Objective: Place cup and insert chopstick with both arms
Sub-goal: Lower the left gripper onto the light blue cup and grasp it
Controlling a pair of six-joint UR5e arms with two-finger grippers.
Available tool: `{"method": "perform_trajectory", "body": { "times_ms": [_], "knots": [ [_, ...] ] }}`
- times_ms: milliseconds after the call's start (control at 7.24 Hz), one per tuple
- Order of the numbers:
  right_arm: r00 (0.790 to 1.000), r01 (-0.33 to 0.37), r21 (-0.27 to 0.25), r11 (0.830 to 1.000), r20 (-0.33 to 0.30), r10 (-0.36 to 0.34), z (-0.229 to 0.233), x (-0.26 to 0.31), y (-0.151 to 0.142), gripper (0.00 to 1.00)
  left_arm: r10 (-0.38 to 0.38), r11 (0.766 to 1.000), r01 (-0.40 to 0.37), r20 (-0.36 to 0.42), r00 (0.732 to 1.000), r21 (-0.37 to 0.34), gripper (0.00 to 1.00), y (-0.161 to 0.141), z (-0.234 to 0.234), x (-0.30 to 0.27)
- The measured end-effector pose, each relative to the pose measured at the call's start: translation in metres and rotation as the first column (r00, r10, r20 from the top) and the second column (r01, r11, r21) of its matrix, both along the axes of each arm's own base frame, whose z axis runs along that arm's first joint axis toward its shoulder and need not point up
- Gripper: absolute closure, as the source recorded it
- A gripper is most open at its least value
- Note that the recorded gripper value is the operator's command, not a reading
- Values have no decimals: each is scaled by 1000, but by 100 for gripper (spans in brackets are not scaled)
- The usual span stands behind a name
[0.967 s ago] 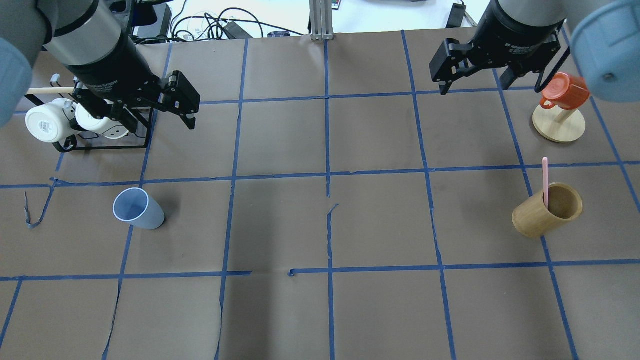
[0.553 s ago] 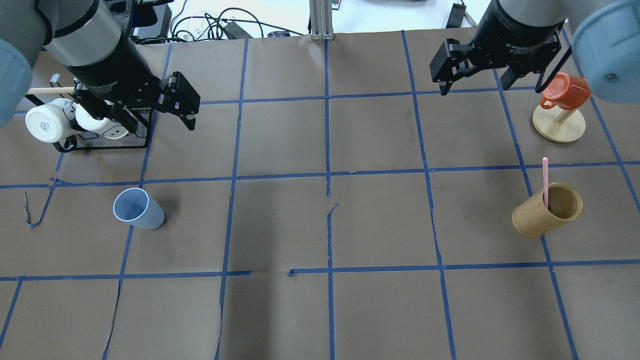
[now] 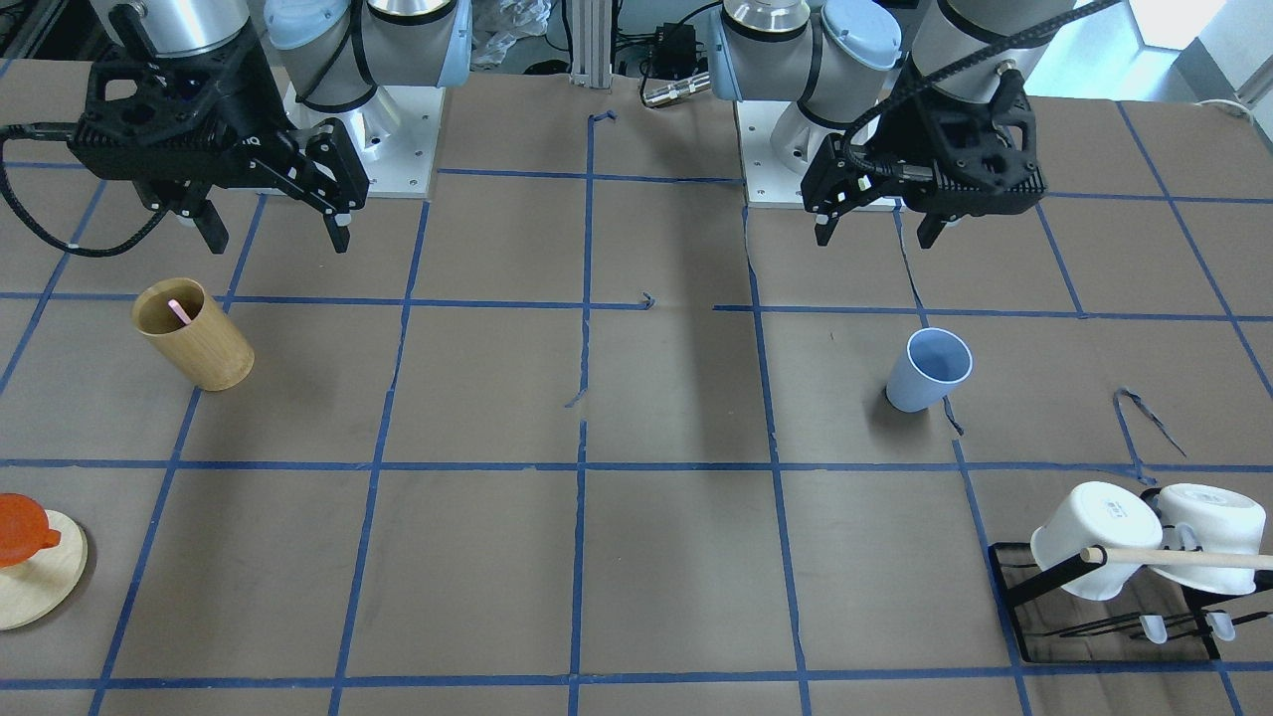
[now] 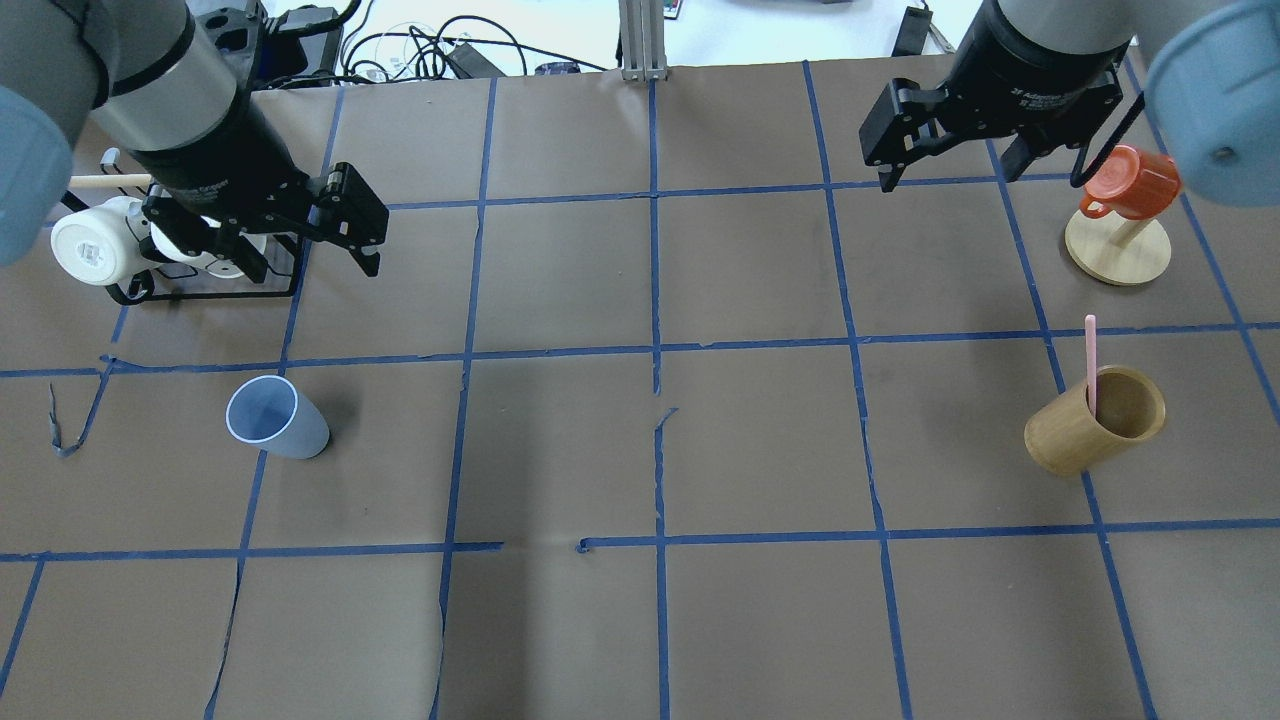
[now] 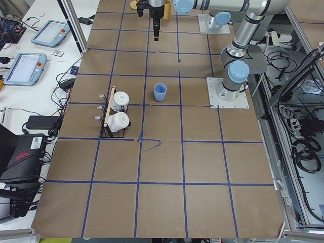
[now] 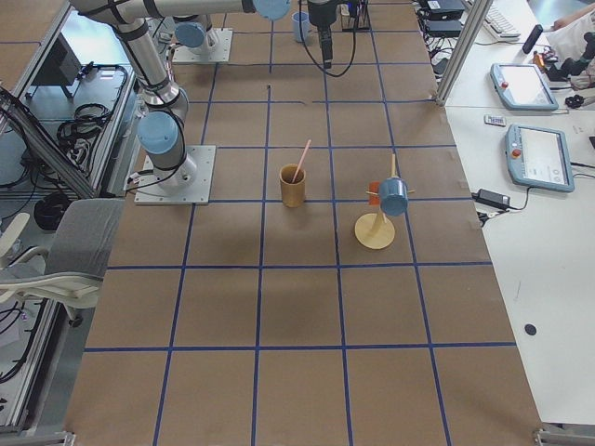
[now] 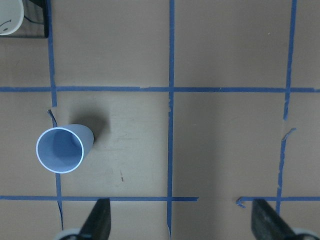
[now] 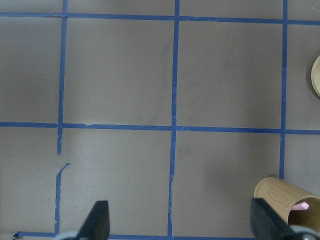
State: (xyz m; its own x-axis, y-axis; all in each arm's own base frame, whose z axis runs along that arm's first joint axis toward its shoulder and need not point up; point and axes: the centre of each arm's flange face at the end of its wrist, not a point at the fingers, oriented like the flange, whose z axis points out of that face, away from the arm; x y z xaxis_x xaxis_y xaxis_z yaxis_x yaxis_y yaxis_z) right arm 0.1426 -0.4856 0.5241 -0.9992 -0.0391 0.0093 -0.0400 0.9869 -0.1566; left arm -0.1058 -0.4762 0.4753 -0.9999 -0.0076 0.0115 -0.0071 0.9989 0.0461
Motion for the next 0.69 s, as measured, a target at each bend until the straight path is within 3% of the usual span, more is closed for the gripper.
{"method": "perform_trajectory", "body": {
  "times_ms": [276, 691],
  "knots": [
    [1000, 0, 0, 1000, 1, 0, 0, 0, 0, 0, -75, 997, 74, 24, 997, 37, 0, 2, -67, 41],
    [1000, 0, 1, 1000, 1, 0, 0, 0, 0, 0, -176, 984, 178, 65, 982, -13, 0, 23, -169, 86]
  ]
}}
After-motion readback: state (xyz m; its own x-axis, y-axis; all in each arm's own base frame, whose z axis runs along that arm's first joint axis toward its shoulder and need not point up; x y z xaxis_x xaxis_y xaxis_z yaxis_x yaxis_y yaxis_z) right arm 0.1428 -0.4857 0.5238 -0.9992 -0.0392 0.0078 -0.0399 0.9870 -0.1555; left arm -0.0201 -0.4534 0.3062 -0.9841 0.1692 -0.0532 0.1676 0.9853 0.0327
